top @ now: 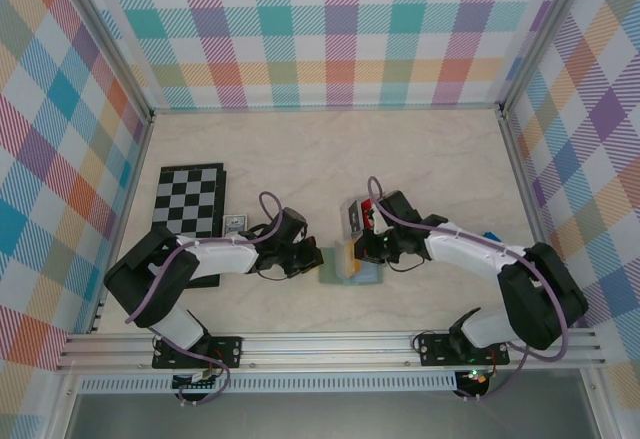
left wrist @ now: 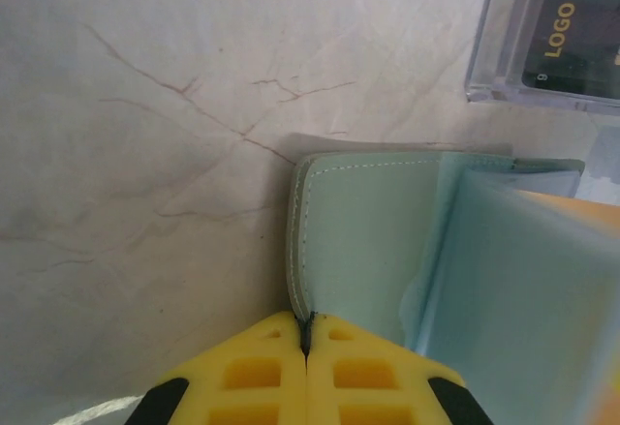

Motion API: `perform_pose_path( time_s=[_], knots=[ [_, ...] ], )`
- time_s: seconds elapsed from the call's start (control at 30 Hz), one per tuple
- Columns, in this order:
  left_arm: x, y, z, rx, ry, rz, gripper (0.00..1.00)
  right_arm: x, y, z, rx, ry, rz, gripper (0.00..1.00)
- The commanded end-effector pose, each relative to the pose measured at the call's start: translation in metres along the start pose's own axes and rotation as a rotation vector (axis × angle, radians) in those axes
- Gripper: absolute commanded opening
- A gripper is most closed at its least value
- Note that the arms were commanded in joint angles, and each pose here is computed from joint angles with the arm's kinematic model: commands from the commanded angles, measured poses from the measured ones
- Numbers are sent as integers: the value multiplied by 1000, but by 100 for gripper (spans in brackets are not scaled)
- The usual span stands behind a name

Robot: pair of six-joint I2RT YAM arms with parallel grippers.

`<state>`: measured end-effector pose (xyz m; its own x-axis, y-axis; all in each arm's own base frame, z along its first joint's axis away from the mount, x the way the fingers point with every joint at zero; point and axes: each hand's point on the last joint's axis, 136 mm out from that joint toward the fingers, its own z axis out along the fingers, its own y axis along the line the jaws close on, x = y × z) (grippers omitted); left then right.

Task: Put the credit cards into the card holder
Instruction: Flip over the card slot in the card holder.

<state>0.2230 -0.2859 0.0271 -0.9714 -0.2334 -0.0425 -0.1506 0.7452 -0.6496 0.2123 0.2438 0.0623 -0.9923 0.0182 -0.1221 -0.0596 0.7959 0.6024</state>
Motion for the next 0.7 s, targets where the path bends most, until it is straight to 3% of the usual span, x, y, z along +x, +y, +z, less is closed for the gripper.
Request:
perform_pose_path(
  time_s=[0.0,0.13,0.23,0.3,0.47,0.57,0.67],
  knots=[
    [0,-5,1,4,-8,2,0,-3,-3,9,8,-11,25,5],
    [1,1,-1,-19,-10,3,0,3,-18,15,49,-7,54,5],
    [1,8,-6,-49,-32,5,14,7,-26,18,67,-4,66,5],
    [-1,10,-11,-60,-55,11,30,9,-29,20,67,-2,74,5],
    [-5,8,-22,-65,-93,33,47,11,-32,23,70,6,84,5],
    [-7,2,-25,-37,-105,45,63,11,-32,24,66,4,88,5],
    [-6,-7,-20,-19,-69,78,63,10,-30,23,56,1,86,5]
  ],
)
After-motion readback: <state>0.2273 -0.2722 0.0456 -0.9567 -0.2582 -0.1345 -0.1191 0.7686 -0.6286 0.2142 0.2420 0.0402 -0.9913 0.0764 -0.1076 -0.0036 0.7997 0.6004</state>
